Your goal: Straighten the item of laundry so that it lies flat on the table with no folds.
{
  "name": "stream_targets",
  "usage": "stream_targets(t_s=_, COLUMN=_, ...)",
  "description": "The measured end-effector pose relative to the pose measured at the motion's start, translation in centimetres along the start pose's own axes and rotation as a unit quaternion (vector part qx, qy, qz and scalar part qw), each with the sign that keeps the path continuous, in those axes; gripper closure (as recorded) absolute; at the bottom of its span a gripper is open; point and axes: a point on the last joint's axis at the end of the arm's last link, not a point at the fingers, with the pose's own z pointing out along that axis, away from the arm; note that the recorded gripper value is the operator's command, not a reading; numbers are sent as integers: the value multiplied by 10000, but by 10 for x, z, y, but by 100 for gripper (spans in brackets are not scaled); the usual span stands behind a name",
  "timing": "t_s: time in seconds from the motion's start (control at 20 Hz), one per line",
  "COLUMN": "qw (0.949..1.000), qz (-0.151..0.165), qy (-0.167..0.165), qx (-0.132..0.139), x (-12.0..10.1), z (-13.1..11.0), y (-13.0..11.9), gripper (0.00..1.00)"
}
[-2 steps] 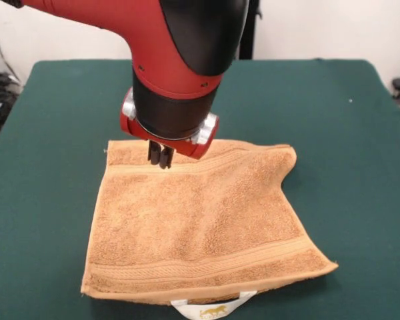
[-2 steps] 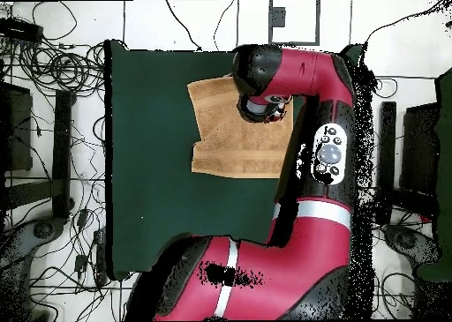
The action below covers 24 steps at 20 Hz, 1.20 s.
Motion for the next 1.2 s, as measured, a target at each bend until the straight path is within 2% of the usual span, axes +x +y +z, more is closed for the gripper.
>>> stream_targets(t_s=0.1, qw=10000, qz=18, qy=-16, qx=-32, x=0, z=0, y=-3, gripper=100)
stream_targets(t_s=0.25, qw=9996, qz=97, qy=-173, qx=-220, x=-3, z=-1, y=-14, gripper=100)
stream_targets(t_s=0.4, qw=9974, qz=234, qy=-524, qx=-433, x=-11, z=-1, y=-34, gripper=100)
stream_targets(t_s=0.6, qw=9945, qz=355, qy=-808, qx=-557, x=-17, z=1, y=-52, gripper=100)
stream_targets(t_s=0.85, qw=9938, qz=406, qy=-866, qx=-567, x=-16, z=4, y=-63, gripper=100)
stream_targets(t_s=1.2, qw=9940, qz=368, qy=-874, qx=-548, x=-14, z=4, y=-59, gripper=100)
